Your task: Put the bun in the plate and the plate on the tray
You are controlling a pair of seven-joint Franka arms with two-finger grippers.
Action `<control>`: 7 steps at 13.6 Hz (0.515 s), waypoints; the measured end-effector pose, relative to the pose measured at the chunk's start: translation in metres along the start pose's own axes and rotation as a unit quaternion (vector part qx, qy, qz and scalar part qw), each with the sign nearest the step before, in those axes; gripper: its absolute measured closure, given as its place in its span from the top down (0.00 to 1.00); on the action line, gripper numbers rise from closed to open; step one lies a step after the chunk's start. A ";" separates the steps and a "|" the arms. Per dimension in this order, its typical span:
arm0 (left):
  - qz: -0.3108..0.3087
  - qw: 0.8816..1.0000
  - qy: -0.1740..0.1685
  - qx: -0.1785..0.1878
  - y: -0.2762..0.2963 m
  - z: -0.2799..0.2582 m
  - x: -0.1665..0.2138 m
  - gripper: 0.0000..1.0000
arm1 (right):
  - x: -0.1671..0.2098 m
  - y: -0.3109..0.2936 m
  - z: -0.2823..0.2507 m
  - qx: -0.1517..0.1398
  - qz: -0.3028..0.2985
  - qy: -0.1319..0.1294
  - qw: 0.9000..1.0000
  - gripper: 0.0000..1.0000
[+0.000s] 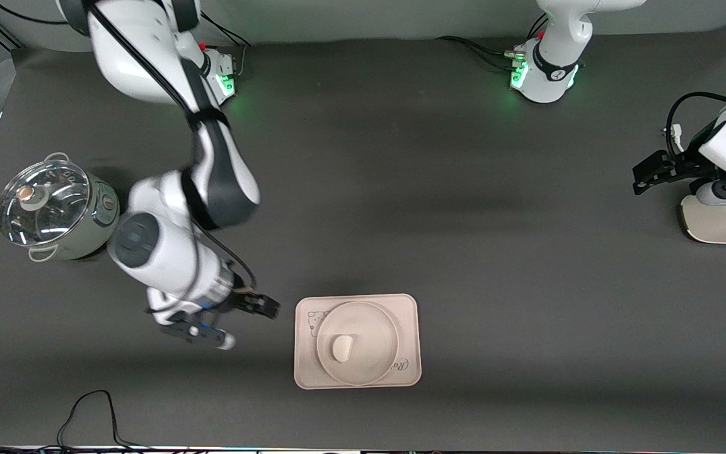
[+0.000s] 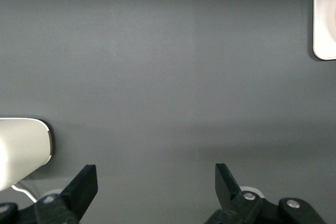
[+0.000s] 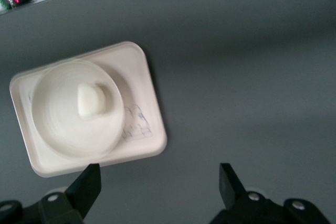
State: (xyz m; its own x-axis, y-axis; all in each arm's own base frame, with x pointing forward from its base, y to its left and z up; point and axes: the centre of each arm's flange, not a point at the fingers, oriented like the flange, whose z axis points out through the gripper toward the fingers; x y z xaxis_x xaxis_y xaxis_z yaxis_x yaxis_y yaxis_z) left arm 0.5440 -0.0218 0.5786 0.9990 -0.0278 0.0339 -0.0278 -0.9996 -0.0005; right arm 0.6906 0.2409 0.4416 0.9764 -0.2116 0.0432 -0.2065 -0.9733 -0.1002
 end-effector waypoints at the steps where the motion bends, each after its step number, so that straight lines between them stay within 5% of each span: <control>1: 0.000 1.000 0.000 0.000 0.000 0.000 0.000 1.00 | -0.004 0.013 -0.028 -0.002 -0.007 -0.008 1.000 1.00; 7: 0.000 1.000 0.000 0.000 0.000 0.000 0.000 1.00 | -0.024 0.068 -0.107 -0.039 -0.044 -0.018 0.998 1.00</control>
State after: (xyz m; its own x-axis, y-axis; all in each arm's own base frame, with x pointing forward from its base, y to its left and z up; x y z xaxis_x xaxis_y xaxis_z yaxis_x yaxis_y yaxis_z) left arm 0.5440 -0.0223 0.5791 0.9990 -0.0285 0.0349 -0.0285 -0.9996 -0.0003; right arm 0.6461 0.1708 0.5398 0.9922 -0.1239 0.0117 -0.1236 -0.9921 -0.0199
